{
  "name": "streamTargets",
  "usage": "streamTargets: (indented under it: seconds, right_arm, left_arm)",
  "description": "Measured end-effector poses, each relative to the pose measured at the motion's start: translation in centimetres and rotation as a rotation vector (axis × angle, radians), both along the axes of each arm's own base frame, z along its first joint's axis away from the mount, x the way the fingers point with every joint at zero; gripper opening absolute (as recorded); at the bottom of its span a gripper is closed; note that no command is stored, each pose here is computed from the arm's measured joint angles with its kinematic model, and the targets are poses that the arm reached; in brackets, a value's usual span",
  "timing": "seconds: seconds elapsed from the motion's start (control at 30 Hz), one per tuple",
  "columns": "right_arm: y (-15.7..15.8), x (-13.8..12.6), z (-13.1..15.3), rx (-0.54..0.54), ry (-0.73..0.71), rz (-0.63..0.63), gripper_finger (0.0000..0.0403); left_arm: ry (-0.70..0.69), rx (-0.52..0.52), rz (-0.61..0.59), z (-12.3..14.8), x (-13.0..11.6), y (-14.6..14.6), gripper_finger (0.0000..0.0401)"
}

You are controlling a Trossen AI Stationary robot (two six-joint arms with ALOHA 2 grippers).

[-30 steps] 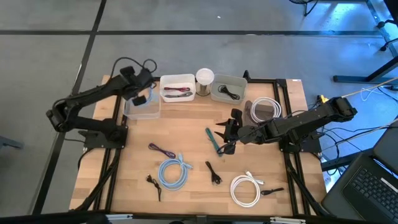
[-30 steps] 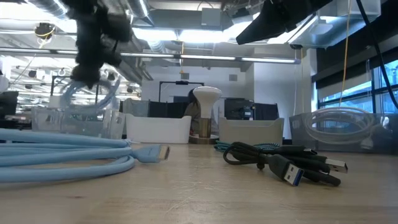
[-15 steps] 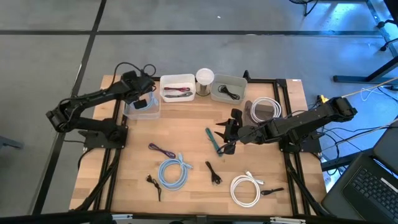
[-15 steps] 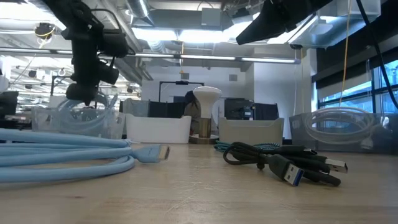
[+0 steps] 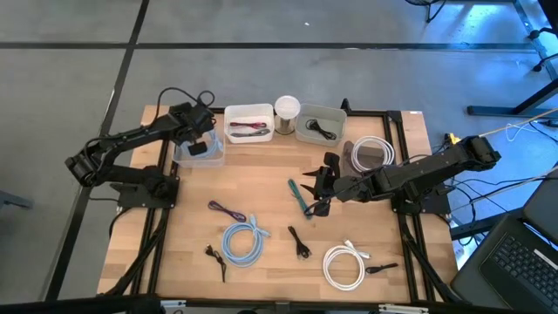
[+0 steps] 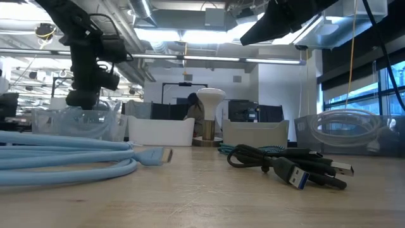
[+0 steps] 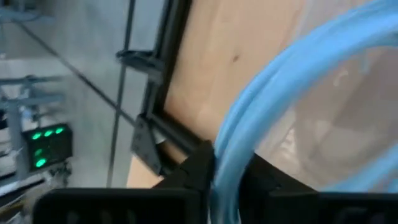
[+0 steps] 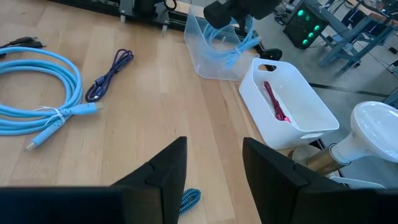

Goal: Pick & Place USB Port
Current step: Put the blue HDMI cable into the transparent bin, then put the black USB cable into the gray bin

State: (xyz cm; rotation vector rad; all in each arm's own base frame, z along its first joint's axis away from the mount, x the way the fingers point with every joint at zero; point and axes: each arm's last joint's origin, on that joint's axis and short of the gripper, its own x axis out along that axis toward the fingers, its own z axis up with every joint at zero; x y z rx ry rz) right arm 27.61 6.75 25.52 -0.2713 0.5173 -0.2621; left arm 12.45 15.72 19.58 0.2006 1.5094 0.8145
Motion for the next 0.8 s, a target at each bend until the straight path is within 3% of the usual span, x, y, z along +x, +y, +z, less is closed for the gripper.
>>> streamTargets:
  seconds: [0.13,0.27,0.47,0.7,0.8]
  right_arm:
    - [0.0,0.0,0.0,0.0,0.0,0.0,0.0159]
    - [0.0,0.0,0.0,0.0,0.0,0.0,0.0159]
    - [0.0,0.0,0.0,0.0,0.0,0.0,0.0159]
    - [0.0,0.0,0.0,0.0,0.0,0.0,0.0159]
    - [0.0,0.0,0.0,0.0,0.0,0.0,0.0159]
  left_arm:
    - [0.01,-0.015,-0.006,-0.5,-0.2,-0.2,0.0096]
    - [0.06,0.053,0.031,0.3,-0.1,0.0,0.0124]
    - [-0.131,0.138,0.055,4.7,0.6,-0.6,0.0137]
    - [-0.18,0.083,0.017,6.1,-0.7,-2.8,0.0131]
    - [-0.296,-0.042,-0.009,6.3,-1.0,-4.1,0.0133]
